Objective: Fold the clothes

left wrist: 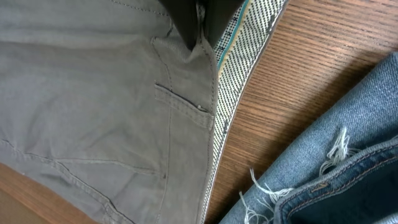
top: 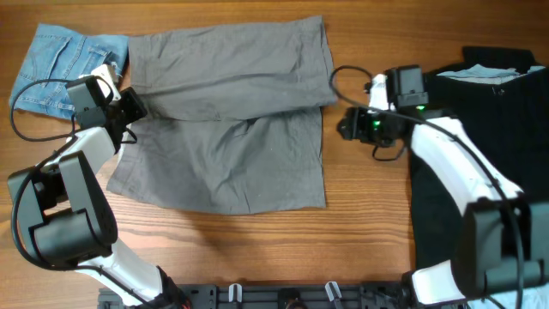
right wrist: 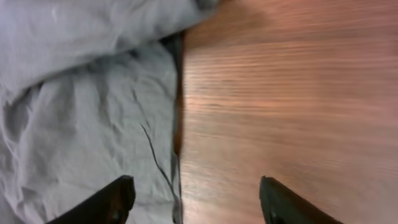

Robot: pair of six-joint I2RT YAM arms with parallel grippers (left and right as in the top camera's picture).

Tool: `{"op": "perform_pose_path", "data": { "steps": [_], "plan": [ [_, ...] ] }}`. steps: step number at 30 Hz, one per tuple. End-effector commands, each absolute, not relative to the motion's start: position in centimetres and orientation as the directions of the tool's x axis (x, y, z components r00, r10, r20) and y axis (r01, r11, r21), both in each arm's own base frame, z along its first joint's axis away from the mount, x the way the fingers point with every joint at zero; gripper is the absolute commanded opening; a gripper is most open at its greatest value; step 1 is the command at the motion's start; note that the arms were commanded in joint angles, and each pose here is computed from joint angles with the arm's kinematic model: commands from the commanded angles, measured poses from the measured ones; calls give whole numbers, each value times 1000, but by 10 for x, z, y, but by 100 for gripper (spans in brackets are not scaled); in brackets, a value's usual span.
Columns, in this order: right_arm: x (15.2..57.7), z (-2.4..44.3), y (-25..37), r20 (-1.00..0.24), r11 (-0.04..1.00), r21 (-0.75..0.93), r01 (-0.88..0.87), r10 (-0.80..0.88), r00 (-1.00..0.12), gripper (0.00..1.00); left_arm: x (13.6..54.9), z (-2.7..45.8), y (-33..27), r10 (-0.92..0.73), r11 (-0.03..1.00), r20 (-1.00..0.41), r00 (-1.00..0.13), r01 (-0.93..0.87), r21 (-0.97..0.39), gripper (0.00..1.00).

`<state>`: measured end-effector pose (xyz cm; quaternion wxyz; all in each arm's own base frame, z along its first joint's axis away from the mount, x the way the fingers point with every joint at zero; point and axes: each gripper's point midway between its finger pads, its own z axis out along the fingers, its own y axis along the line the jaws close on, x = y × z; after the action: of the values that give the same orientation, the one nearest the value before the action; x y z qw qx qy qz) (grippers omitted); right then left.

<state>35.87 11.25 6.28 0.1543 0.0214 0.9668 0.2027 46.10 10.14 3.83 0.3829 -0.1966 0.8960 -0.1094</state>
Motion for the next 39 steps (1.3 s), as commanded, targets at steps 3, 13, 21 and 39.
{"op": "perform_pose_path", "data": {
  "steps": [3,13,21,39],
  "plan": [
    [369,6,152,-300,893,424,-151,-19,-954,73,463,37,100,-441,895,-637,-632,-258,-364,4],
    [374,-29,175,-267,843,517,-149,-7,-964,48,463,38,95,-471,878,-619,-628,-261,-402,4],
    [370,-27,163,-210,856,511,-79,36,-977,4,464,39,96,-469,879,-626,-623,-258,-402,4],
    [363,28,77,-251,945,327,13,100,-963,52,463,47,87,-560,809,-558,-612,-259,-527,88]
  ]
}}
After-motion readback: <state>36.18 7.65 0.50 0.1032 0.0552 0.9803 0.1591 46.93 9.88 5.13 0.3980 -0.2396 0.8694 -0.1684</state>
